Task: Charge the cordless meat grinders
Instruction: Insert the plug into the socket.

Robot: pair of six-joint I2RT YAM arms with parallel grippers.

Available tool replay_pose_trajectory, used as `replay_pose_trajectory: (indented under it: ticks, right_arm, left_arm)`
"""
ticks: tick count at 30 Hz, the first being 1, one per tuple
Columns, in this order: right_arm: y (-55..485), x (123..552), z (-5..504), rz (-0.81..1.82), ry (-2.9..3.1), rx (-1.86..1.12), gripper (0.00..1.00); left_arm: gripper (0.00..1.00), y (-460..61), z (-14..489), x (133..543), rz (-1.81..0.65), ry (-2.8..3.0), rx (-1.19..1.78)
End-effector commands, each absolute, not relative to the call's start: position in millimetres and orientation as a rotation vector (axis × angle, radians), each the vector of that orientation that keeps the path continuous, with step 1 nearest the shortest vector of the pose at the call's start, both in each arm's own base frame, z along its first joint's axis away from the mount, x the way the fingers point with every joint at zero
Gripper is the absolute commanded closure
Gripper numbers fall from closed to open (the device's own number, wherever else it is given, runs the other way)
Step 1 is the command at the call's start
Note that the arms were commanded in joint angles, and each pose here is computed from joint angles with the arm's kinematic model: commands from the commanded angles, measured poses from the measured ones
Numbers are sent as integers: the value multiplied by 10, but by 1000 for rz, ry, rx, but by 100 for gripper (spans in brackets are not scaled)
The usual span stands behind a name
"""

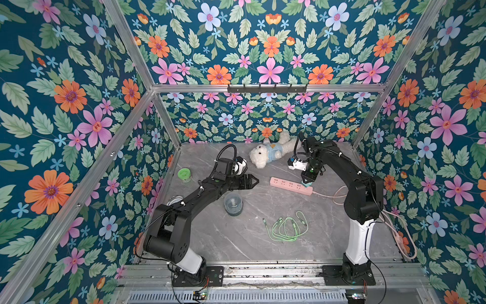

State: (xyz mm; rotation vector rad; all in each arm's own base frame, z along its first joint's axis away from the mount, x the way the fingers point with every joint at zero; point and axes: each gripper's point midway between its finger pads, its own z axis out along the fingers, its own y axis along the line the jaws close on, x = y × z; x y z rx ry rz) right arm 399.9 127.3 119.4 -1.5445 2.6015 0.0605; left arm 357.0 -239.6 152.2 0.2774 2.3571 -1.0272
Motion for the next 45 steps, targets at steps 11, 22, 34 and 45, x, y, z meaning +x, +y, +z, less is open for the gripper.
replay_pose_trajectory:
  ticks: [11,22,34,45]
  right_arm:
    - [1327,4061,1008,130,2582,-1738,100]
    - [1339,4079,806,128,2580,-1784,100]
    - [1326,4095,669,-30,2552,-1925,100]
    - [1447,4037,413,-38,2563,-2028,100]
  left_arm:
    - [21,-2339,1561,3644,-1068,2319,259]
    - [22,-2291,1534,3673,-1110,2320,231]
    - [22,-2277,1564,3693,-1127,2317,230]
    - [22,-2175,1539,3660,-1135,2316,212]
